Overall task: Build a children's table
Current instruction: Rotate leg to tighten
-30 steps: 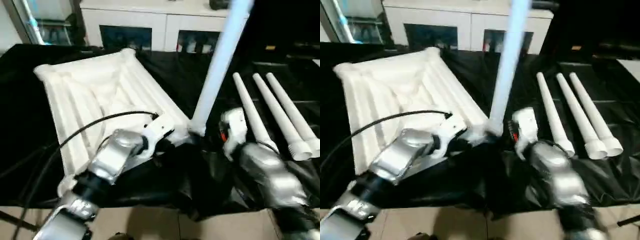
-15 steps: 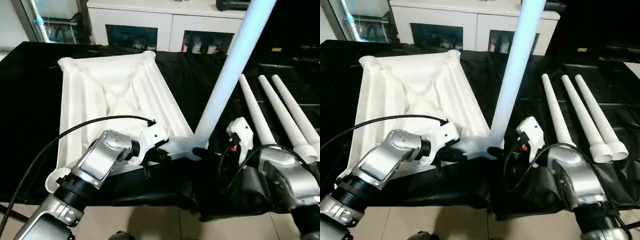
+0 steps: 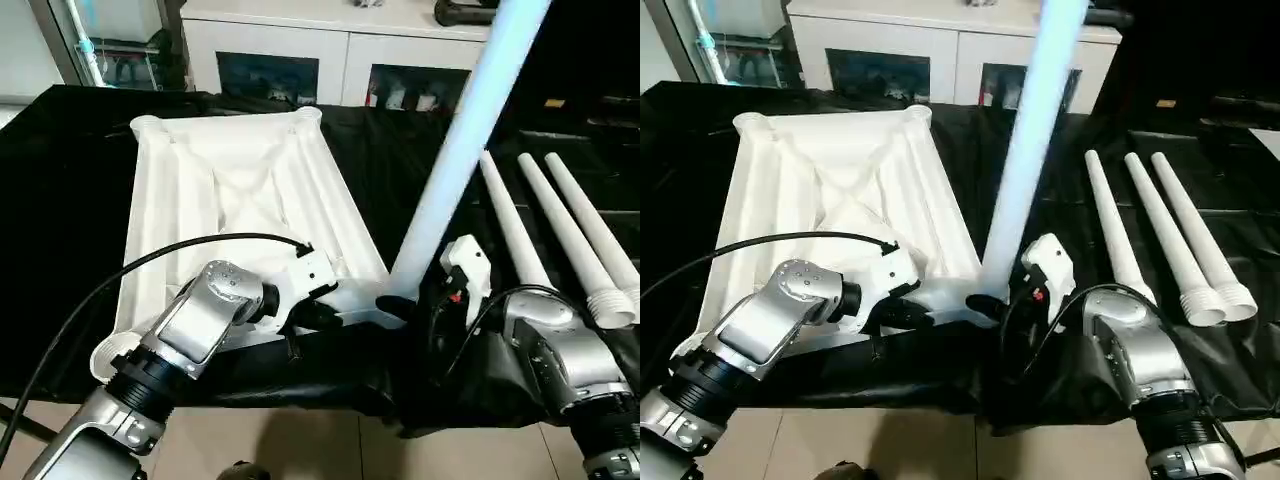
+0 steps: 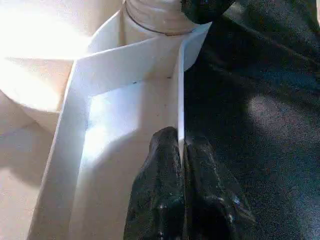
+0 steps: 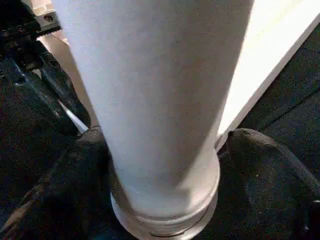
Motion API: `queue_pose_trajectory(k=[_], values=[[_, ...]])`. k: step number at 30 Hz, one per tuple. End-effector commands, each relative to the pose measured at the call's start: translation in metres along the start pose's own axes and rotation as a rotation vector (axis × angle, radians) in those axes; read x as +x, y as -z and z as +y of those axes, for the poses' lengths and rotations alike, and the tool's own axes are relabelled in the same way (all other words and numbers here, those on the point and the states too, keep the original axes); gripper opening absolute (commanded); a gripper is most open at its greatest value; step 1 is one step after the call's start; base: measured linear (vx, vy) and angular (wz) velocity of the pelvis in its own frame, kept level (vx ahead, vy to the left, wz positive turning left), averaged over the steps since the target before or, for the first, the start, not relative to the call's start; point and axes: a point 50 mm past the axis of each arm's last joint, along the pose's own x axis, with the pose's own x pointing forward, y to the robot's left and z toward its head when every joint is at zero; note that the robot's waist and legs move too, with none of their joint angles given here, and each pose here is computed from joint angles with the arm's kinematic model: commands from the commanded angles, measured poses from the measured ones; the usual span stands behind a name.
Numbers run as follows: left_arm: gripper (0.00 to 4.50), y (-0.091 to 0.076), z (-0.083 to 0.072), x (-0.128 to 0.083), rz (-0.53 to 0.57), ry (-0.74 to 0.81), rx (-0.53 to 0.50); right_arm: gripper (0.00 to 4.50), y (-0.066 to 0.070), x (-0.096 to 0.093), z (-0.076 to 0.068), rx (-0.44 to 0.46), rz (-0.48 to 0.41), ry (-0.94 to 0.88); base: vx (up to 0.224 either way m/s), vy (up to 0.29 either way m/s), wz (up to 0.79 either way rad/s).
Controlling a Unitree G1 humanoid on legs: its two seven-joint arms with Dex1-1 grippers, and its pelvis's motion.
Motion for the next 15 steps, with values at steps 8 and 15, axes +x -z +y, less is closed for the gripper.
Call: queue_pose_trajectory(k=[8, 15], values=[[0.0, -0.0021, -0.0075, 0.0063, 0.005, 0.075, 0.011, 2.95, 0.0004, -0.0022, -0.0058, -0.008, 0.008, 0.011, 0.0, 0.0, 0.0], [0.0, -0.0006, -0.007, 0.0071, 0.008, 0.066, 0.004, 2.72, 0.0064, -0.0005, -0.0057, 0.001, 0.024, 0.035, 0.0, 0.0, 0.0]])
